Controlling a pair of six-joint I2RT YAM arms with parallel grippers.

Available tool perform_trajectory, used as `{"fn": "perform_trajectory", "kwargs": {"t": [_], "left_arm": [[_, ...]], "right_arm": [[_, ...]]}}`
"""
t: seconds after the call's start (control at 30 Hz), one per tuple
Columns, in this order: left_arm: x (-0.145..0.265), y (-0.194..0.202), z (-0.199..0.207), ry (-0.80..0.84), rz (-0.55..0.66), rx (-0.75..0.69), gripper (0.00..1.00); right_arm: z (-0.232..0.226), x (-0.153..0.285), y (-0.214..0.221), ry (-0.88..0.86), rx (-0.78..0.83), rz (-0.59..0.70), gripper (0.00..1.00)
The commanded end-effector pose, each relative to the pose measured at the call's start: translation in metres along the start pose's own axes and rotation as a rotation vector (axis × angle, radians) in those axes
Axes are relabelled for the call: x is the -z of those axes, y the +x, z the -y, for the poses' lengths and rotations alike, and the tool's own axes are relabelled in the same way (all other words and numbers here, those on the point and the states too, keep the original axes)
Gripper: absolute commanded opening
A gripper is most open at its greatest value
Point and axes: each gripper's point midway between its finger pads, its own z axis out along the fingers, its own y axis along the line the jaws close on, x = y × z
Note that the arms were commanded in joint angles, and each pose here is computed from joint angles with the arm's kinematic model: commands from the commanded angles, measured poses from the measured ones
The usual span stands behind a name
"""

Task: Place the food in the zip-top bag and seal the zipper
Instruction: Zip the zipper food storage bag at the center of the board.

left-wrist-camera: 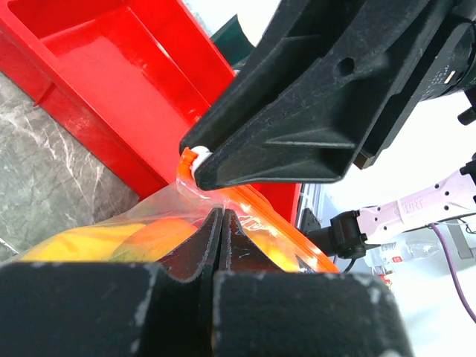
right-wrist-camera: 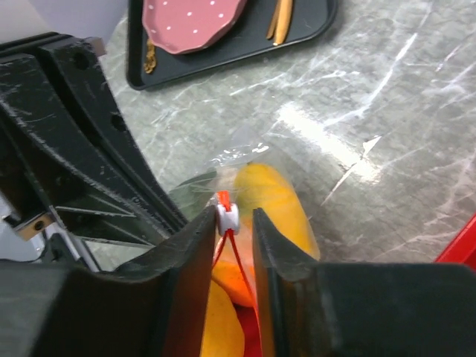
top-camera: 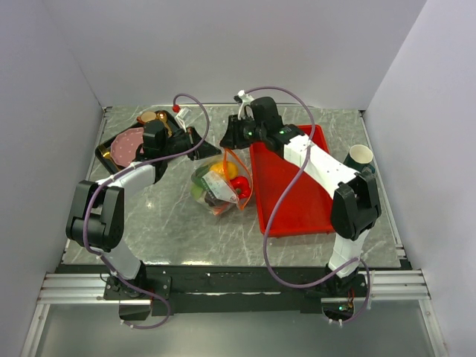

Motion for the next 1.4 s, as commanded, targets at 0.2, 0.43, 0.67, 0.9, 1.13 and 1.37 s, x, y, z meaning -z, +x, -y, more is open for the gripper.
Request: {"fn": "perform_trajectory", "kwargs": {"t": [0.2, 0.43, 0.67, 0.9, 1.13, 1.37], "left_arm": [[-0.003, -0.018, 0.013, 0.050, 0.031, -0.074, 0.01], [-0.004, -0.025, 0.003, 0.011, 0.047, -0.077, 0.09], [-0.003, -0.029, -0.003, 0.034, 0.062, -0.054, 0.21], [0.004, -0.032, -0.010, 0.036, 0.081, -0.048, 0.28], [0.004, -0.032, -0.003, 0.098, 0.091, -0.054, 0.47], [0.003, -0.022, -0.003, 0.177, 0.070, -0.016, 0.50]], "right_arm": [[-0.018, 0.014, -0.022, -0.123, 0.031, 0.072, 0.03], [-0.024, 0.022, -0.022, -0.150, 0.043, 0.088, 0.01], [-0.029, 0.028, -0.025, -0.161, 0.059, 0.108, 0.01], [-0.032, 0.033, -0.030, -0.164, 0.063, 0.127, 0.01], [-0.036, 0.035, -0.034, -0.174, 0.075, 0.129, 0.01], [-0.039, 0.038, -0.039, -0.174, 0.075, 0.141, 0.01]]}}
